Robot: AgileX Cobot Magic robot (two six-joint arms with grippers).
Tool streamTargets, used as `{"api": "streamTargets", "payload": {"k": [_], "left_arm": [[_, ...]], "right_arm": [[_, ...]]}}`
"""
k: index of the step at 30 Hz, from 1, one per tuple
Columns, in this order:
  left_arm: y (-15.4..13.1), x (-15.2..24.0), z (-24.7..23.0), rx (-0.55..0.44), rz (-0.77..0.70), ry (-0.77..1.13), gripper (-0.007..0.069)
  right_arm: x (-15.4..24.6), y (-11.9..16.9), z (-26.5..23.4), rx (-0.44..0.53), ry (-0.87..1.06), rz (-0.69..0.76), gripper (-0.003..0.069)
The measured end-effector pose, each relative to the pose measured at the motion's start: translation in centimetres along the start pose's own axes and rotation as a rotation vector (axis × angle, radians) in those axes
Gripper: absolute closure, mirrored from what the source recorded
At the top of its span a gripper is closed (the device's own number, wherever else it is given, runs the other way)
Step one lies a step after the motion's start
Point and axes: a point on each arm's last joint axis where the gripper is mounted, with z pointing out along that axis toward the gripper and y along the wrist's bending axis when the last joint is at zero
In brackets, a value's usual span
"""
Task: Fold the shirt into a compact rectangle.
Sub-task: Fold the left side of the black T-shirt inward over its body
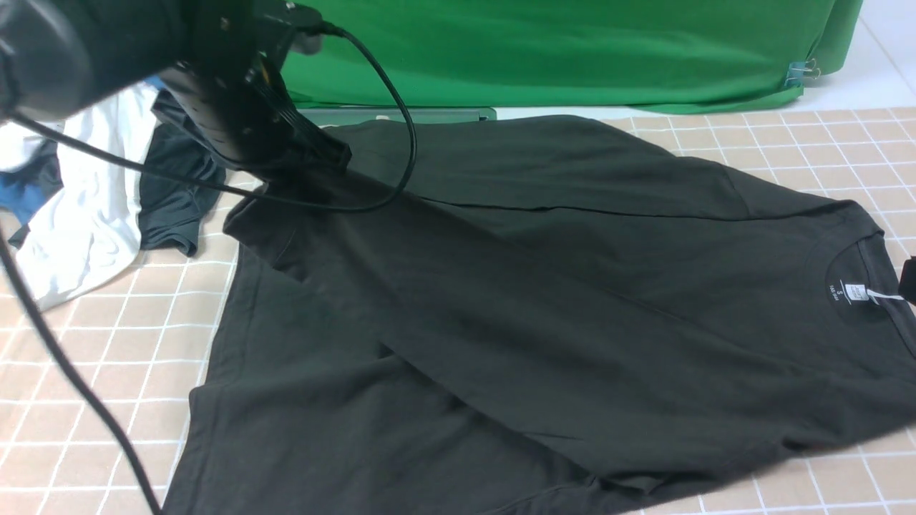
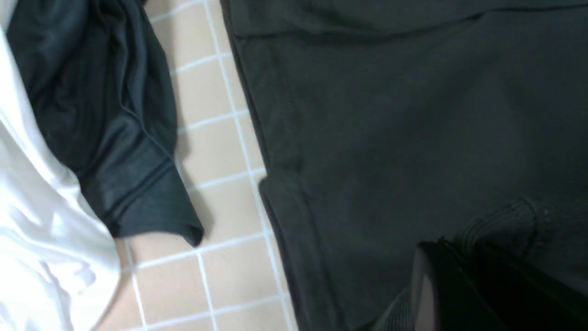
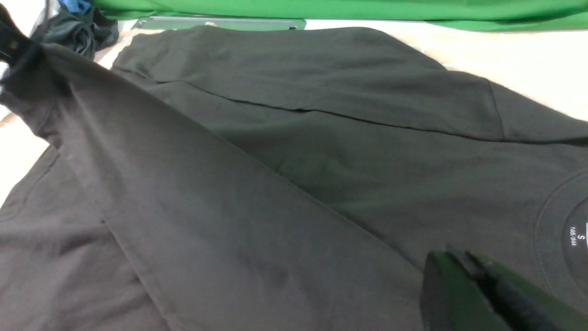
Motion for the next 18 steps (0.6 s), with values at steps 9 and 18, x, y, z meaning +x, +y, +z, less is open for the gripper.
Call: {"api": "streamTargets", "payload": {"k": [9,18], "left_arm": [[-0.2,-0.8,2.1,-0.021,0.036,-0.059,0.0534],[1.7,-1.0,2.3,-0.063,-0.168,-0.018,0.0235]], "right_arm": [[0.4,-0.1,0.2,0.001,0.016,0.003,0.0588],[0.9,-0.1,0.4,0.002,0.038,0.008,0.0588]]}}
